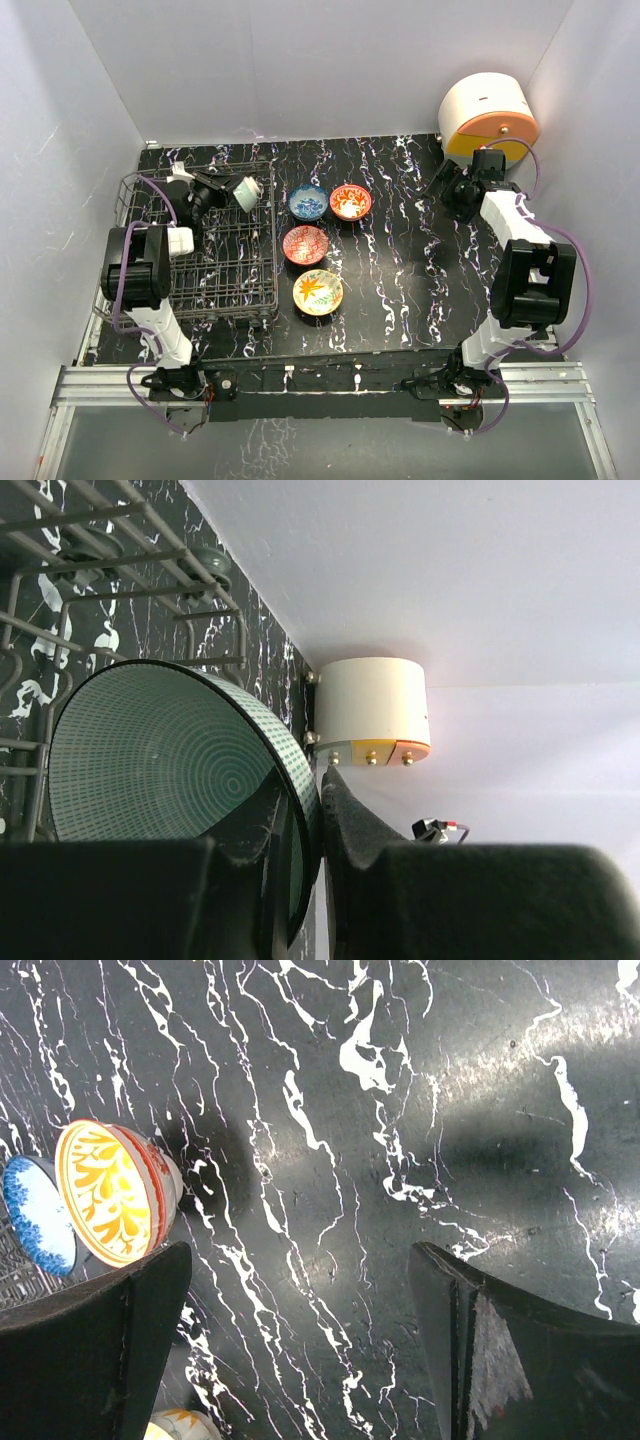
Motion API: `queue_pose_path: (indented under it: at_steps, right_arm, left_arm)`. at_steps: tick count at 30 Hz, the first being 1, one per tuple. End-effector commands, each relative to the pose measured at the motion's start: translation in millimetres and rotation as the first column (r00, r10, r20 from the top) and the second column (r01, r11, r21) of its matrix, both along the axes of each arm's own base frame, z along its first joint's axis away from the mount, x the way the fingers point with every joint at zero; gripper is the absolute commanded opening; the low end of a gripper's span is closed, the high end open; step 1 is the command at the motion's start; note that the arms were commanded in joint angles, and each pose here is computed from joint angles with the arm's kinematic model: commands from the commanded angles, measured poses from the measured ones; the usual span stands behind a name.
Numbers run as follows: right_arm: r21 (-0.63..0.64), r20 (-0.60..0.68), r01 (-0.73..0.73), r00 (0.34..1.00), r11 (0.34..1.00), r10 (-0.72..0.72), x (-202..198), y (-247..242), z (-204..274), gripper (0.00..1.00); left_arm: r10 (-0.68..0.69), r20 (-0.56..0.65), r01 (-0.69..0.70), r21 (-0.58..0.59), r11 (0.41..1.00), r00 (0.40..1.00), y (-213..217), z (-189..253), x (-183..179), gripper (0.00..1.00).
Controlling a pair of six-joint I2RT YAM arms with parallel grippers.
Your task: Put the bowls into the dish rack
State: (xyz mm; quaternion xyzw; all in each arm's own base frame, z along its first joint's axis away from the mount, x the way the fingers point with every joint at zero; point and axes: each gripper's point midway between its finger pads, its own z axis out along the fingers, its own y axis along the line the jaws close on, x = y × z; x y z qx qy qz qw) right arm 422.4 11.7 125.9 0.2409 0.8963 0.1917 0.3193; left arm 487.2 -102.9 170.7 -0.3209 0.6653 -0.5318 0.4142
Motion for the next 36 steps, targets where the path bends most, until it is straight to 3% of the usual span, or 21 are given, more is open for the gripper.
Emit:
queue_pose_path:
  at_steps: [1, 17, 29, 36]
  right_arm:
    - [-0.017, 0.066, 0.000, 0.998, 1.000, 0.002, 24, -6, 18, 0.92]
    - [-0.010, 0.068, 0.013, 0.998, 1.000, -0.012, 35, -8, 17, 0.91]
    - [-0.009, 0.056, 0.011, 0.998, 1.000, -0.011, 36, -8, 12, 0.91]
    - [-0.019, 0.043, 0.004, 0.999, 1.000, -0.003, 33, -8, 7, 0.91]
  left_arm:
    - [-0.052, 0.151, 0.063, -0.065, 0.996, 0.987, -9, 35, -2, 0.00]
    - [-0.014, 0.242, 0.073, -0.237, 0.969, 0.970, -2, 30, 23, 0.00]
    - [0.060, 0.096, -0.039, -0.203, 0.978, 0.994, 20, -19, 31, 0.00]
    - [0.048, 0.030, -0.042, -0.187, 0.981, 0.998, 28, -52, 19, 0.16]
